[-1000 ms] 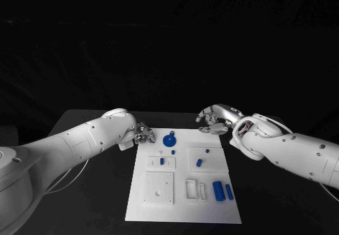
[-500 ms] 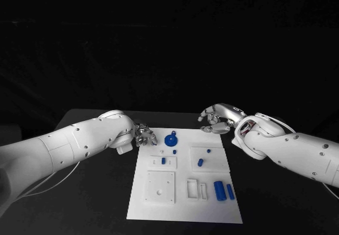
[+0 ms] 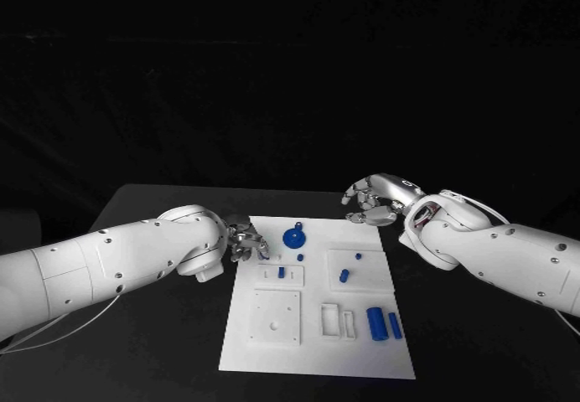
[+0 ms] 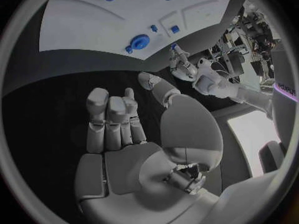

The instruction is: Assemble the parts on the task board

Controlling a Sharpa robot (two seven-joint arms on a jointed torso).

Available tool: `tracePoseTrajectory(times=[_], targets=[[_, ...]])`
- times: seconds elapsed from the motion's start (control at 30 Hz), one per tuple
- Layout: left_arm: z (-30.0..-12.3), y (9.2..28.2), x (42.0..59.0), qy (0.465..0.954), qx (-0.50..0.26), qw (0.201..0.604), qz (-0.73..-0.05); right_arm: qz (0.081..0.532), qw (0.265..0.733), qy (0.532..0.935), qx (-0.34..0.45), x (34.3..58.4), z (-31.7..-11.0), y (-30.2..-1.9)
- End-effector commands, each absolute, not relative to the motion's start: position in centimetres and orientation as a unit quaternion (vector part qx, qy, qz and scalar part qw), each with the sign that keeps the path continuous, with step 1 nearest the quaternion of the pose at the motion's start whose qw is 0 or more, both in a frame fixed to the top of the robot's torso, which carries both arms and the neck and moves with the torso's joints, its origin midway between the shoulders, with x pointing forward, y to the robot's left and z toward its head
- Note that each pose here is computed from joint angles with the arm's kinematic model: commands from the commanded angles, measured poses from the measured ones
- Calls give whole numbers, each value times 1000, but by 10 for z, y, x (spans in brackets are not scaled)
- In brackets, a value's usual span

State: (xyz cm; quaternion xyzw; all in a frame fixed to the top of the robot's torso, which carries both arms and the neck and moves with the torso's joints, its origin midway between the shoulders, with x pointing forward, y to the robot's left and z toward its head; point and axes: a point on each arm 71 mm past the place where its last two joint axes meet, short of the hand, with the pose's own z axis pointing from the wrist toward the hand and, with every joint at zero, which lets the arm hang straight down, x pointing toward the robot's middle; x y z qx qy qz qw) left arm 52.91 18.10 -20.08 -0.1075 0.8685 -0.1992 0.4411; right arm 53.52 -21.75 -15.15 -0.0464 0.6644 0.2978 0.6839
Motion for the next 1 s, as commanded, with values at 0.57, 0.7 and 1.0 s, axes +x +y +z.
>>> tracePoseTrajectory(times=[0.57, 0.7, 1.0], targets=[[-217, 174, 512, 867, -51, 464, -175, 298, 680, 668, -51, 535, -152, -216], [-220, 172, 511, 867, -44, 464, -174, 298, 680, 668, -51, 535, -152, -216], [-225, 171, 510, 865, -40, 470, -171, 298, 680, 668, -51, 535, -152, -217]])
